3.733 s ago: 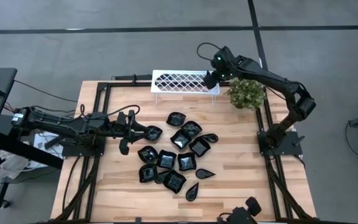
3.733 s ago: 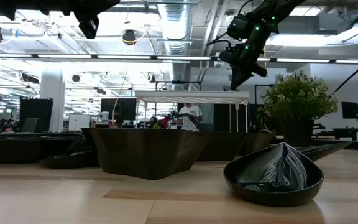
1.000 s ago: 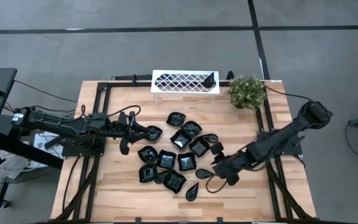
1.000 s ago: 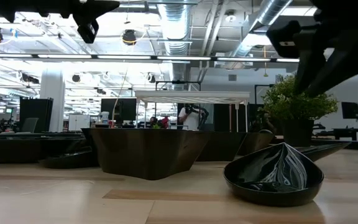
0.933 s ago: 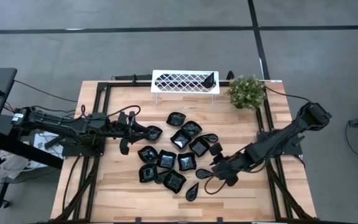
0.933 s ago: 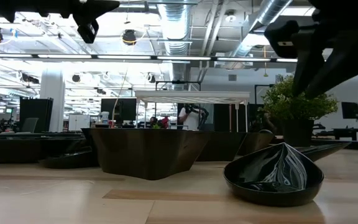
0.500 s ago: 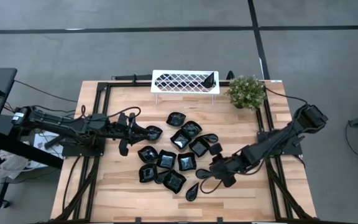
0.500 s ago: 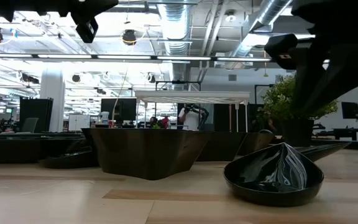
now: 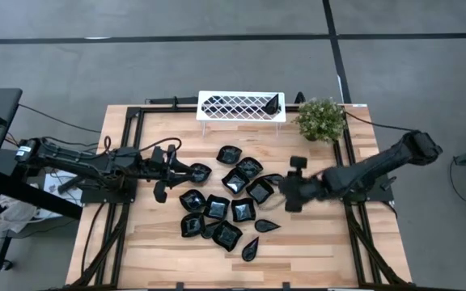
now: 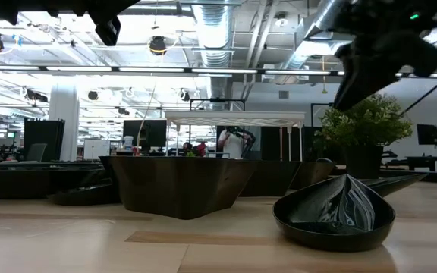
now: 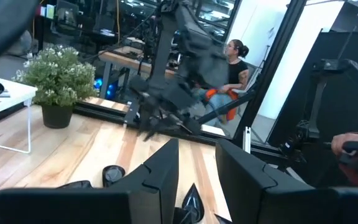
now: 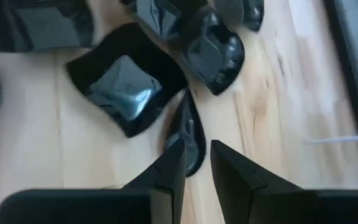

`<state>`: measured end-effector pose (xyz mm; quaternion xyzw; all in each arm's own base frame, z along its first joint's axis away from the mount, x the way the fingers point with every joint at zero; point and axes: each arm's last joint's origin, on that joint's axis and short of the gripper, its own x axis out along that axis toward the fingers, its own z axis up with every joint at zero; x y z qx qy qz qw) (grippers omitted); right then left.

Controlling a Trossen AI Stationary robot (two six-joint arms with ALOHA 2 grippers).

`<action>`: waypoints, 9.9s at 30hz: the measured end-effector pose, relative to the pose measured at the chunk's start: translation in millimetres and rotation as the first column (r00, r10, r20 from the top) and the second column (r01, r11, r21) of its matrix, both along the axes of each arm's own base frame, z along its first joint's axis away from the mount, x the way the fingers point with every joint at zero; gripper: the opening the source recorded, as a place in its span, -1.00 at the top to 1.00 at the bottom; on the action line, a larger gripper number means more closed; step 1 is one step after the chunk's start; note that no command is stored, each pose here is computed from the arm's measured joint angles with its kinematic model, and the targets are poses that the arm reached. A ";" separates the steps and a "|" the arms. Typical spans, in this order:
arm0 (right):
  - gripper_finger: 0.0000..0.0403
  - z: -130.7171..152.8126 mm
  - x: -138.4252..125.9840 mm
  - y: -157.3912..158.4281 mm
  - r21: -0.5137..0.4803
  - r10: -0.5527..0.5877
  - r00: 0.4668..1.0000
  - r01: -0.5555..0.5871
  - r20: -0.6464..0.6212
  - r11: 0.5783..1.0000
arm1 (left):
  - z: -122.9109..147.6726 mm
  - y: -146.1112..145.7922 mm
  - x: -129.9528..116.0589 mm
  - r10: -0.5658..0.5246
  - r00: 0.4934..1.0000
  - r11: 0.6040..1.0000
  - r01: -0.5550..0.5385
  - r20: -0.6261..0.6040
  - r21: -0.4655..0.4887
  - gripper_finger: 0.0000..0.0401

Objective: Pick & Place Mini shaped plates
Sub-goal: Stack the drop-shaped plate on top of the drop-shaped plate on the shelf, then stack the top right drop-shaped plate on top of the drop-shaped plates on the shelf

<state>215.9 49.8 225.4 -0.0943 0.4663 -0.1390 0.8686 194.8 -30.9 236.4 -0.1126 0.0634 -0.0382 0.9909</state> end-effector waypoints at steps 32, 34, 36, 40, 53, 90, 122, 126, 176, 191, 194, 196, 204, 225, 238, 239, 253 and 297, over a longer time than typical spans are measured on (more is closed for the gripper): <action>0.65 -86.9 24.3 -93.7 0.320 0.041 0.986 0.012 -0.160 0.947 | 0.7 2.7 0.5 0.011 1.000 1.000 -0.011 0.008 0.022 0.46; 0.65 -86.7 24.2 -93.7 0.317 0.048 0.986 0.006 -0.160 0.948 | 0.7 2.7 0.5 0.011 1.000 1.000 -0.011 0.008 0.022 0.46; 0.65 -86.7 24.0 -93.6 0.313 0.057 0.985 -0.003 -0.163 0.950 | 0.7 2.7 0.5 0.011 1.000 1.000 -0.011 0.008 0.022 0.46; 0.65 -86.4 23.8 -94.1 0.310 0.061 0.985 -0.007 -0.163 0.951 | 0.7 2.7 0.5 0.011 1.000 1.000 -0.011 0.008 0.022 0.46; 0.96 -85.7 24.1 -94.1 0.312 0.057 0.985 -0.003 -0.161 0.950 | 0.7 2.7 0.5 0.011 1.000 1.000 -0.011 0.008 0.022 0.46; 1.00 25.9 -9.2 -96.3 0.274 -0.172 0.979 0.137 0.110 0.952 | 0.9 2.5 0.5 0.010 1.000 1.000 -0.010 0.009 0.022 0.46; 0.94 45.6 4.2 -190.1 0.356 -0.682 0.460 0.609 0.569 0.708 | 1.1 2.6 0.5 0.010 1.000 1.000 -0.010 0.011 0.025 0.46; 0.94 42.6 5.6 -189.8 0.352 -0.685 0.472 0.613 0.555 0.708 | 1.0 2.6 0.5 0.010 1.000 1.000 -0.010 0.011 0.025 0.46; 0.94 9.1 28.4 -194.4 0.539 -0.856 0.176 0.711 0.486 0.452 | 25.3 3.9 -16.8 -0.033 0.981 0.957 -0.023 0.191 0.288 0.46; 0.94 11.6 28.4 -190.1 0.538 -0.853 0.150 0.718 0.500 0.441 | 25.3 3.9 -16.8 -0.033 0.981 0.957 -0.023 0.191 0.288 0.46; 0.94 10.5 28.0 -188.6 0.523 -0.854 0.150 0.733 0.499 0.435 | 25.3 3.9 -16.8 -0.033 0.981 0.957 -0.023 0.191 0.288 0.46; 0.94 10.1 27.6 -188.4 0.515 -0.854 0.147 0.742 0.500 0.429 | 25.3 3.9 -16.8 -0.033 0.981 0.957 -0.023 0.191 0.288 0.46; 0.94 10.0 27.4 -188.4 0.513 -0.854 0.147 0.744 0.499 0.428 | 25.3 3.9 -16.8 -0.033 0.981 0.957 -0.023 0.191 0.288 0.46; 0.57 10.0 28.0 -187.4 0.512 -0.853 0.150 0.743 0.500 0.432 | 25.3 3.9 -16.8 -0.033 0.981 0.957 -0.024 0.191 0.288 0.46; 0.47 13.1 31.7 -184.3 0.494 -0.830 0.168 0.734 0.532 0.465 | 25.3 3.9 -16.8 -0.033 0.981 0.957 -0.024 0.191 0.288 0.46; 0.47 13.2 32.2 -183.1 0.483 -0.825 0.175 0.738 0.537 0.471 | 25.3 3.9 -16.8 -0.033 0.981 0.957 -0.024 0.191 0.288 0.46; 0.47 31.0 48.0 -166.4 0.236 -0.630 0.355 0.712 0.690 0.661 | 25.3 3.9 -16.7 -0.033 0.981 0.957 -0.023 0.190 0.288 0.46; 0.47 57.7 57.1 19.8 -0.421 -0.060 0.848 0.322 0.527 0.848 | 25.3 3.9 -16.7 -0.033 0.981 0.958 -0.023 0.191 0.285 0.46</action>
